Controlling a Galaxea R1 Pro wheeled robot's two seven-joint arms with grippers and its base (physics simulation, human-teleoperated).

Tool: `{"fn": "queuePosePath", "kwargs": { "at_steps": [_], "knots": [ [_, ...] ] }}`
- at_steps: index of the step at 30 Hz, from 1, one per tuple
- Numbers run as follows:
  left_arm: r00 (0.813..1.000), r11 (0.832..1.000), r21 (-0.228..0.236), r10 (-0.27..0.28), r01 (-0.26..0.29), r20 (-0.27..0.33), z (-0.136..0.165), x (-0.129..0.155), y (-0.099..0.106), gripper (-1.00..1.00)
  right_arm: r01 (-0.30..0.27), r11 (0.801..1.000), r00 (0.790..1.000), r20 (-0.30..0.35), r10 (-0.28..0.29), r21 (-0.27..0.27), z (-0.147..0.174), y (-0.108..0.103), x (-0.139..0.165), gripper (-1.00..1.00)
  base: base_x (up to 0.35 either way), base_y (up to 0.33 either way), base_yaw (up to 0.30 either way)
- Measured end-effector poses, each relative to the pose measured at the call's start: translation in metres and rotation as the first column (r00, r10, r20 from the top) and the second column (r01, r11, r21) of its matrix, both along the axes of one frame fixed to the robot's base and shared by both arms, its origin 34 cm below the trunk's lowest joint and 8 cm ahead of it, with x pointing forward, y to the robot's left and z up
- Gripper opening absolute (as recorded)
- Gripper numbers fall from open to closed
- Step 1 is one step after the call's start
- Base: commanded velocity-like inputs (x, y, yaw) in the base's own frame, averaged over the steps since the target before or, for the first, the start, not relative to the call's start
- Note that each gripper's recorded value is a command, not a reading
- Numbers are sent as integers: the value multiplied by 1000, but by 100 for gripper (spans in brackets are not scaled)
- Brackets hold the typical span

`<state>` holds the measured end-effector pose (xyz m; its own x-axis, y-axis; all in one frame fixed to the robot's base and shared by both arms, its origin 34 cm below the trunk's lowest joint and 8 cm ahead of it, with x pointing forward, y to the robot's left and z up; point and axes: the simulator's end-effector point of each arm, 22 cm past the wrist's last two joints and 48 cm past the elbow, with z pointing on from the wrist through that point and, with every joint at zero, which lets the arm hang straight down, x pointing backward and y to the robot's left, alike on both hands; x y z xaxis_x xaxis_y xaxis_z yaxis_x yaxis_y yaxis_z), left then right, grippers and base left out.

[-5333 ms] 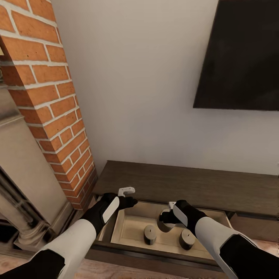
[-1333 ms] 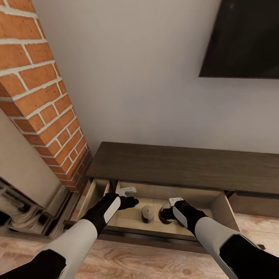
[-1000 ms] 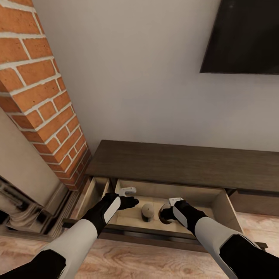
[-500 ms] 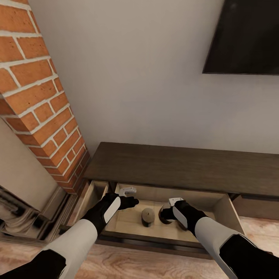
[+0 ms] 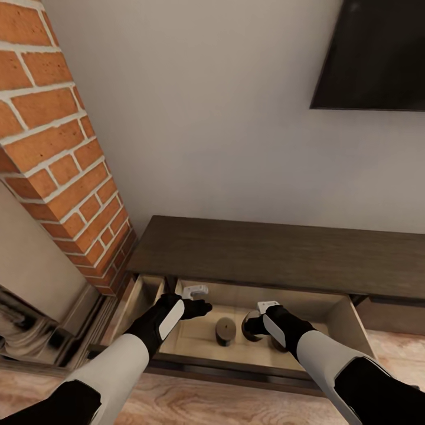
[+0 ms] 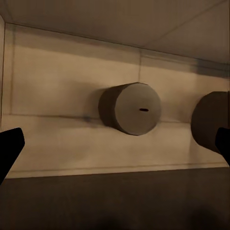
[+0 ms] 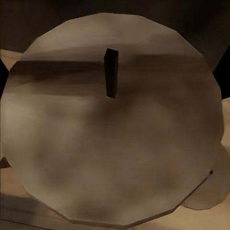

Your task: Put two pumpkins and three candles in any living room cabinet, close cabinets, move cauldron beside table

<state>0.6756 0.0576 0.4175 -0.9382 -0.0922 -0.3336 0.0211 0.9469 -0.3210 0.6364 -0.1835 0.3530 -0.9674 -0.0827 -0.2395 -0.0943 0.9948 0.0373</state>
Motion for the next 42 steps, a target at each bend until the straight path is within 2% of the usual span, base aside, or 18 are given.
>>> {"fn": "queuePosePath", "kwargs": {
  "at_steps": [28,35,42],
  "knots": [
    [1000,1000,-2,-1,1,1,-60,-13,-2,100,-1,1000,1000,0,1,-1,-60,0,-13,-100,0,0,0],
    [1000,1000,-2,-1,1,1,-60,-13,-2,100,-1,1000,1000,0,1,-1,-60,0,-13,-100,0,0,0],
    [1000,1000,-2,-1,1,1,-75,-17,-2,100,-1,1000,1000,0,1,0,-76,0,-17,-100,0,0,0]
  ]
}}
